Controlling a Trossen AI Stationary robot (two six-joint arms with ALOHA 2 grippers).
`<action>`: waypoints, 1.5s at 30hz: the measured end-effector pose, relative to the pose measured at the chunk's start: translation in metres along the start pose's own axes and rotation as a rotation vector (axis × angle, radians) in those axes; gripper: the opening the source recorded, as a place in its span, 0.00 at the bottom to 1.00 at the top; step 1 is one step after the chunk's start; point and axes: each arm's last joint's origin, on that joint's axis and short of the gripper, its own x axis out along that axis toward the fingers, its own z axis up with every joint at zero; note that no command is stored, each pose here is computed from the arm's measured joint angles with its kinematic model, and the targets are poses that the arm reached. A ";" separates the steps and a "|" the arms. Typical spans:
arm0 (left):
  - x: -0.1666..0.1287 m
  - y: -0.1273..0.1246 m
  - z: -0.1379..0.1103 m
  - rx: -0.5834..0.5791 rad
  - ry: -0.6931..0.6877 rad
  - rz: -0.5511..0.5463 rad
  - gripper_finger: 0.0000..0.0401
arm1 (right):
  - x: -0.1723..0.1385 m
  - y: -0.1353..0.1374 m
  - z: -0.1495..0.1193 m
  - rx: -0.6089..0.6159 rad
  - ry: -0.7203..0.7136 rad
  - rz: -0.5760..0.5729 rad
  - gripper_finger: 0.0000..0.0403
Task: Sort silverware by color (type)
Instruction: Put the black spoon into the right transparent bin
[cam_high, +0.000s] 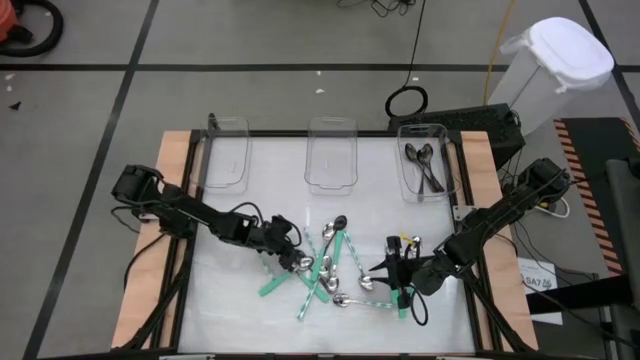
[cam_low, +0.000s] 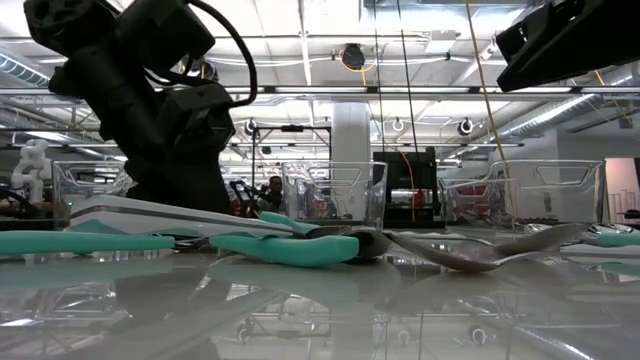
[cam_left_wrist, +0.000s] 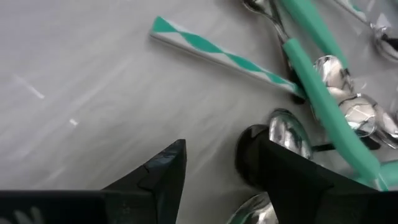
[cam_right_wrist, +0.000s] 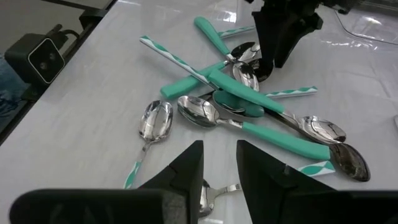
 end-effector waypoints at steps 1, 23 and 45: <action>0.002 0.000 0.000 0.000 -0.004 -0.001 0.50 | 0.000 0.000 0.000 0.000 0.000 0.000 0.23; 0.007 -0.004 -0.002 0.106 0.053 -0.093 0.40 | 0.000 0.000 0.000 -0.004 0.000 0.000 0.23; 0.005 -0.008 -0.002 0.151 -0.012 -0.087 0.02 | 0.000 0.000 0.000 -0.019 0.001 0.000 0.23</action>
